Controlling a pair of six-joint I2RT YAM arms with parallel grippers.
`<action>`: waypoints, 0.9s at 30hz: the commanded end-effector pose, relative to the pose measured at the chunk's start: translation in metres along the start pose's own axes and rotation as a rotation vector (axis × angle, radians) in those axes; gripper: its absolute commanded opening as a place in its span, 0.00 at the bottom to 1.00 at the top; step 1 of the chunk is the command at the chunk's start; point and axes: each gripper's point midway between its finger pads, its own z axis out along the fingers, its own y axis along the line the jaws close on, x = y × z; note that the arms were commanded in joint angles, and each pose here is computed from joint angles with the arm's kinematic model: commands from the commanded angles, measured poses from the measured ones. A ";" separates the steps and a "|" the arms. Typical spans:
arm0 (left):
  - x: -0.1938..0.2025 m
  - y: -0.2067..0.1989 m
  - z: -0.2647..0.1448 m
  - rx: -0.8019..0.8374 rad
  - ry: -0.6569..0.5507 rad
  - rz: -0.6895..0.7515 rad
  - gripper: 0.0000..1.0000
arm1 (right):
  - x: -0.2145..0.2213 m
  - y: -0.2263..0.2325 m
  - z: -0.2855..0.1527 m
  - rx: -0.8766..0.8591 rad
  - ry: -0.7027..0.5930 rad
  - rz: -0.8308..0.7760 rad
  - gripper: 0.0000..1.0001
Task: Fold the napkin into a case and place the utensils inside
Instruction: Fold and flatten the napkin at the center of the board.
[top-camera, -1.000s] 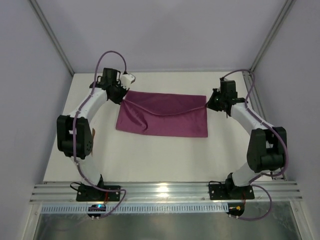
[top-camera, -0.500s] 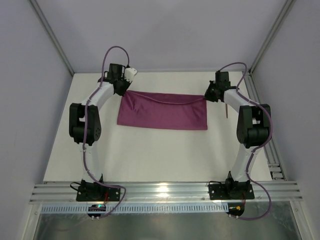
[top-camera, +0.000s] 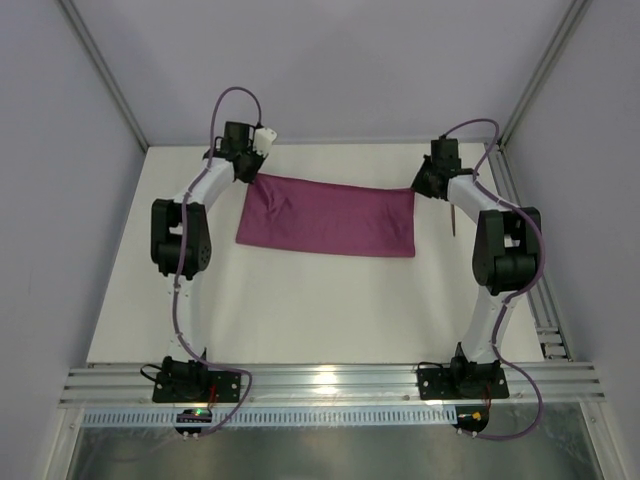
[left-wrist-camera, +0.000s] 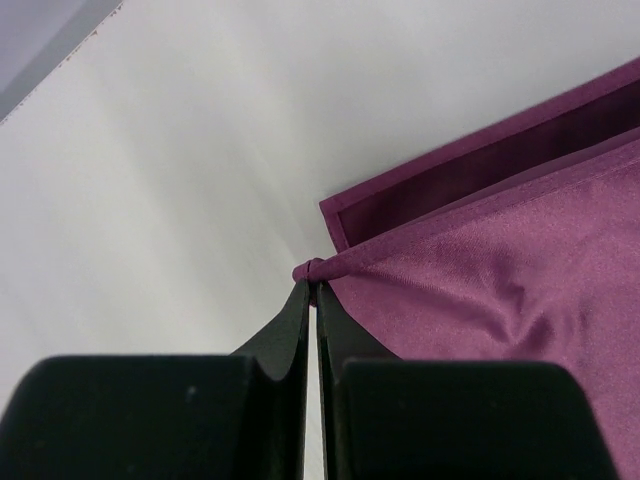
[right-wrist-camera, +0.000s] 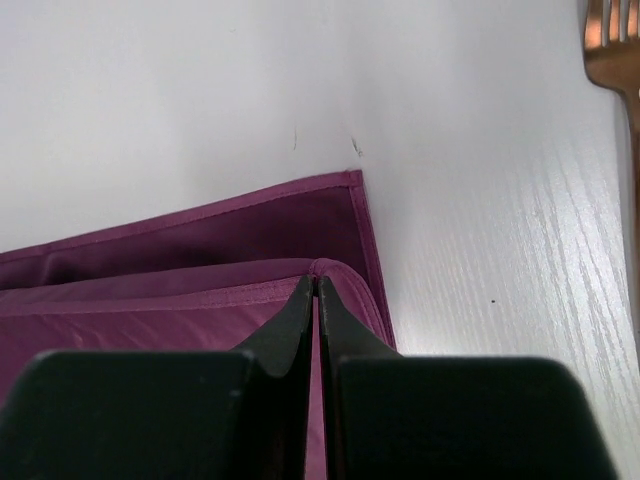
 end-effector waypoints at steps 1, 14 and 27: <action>-0.019 0.011 0.000 -0.043 -0.041 -0.007 0.00 | -0.023 0.002 0.007 0.018 -0.061 0.031 0.04; -0.011 0.009 0.021 -0.073 0.004 0.043 0.00 | -0.012 -0.001 0.034 0.033 0.003 0.033 0.04; -0.008 0.008 0.034 -0.091 0.018 0.057 0.00 | -0.017 -0.001 0.037 0.045 -0.016 0.047 0.04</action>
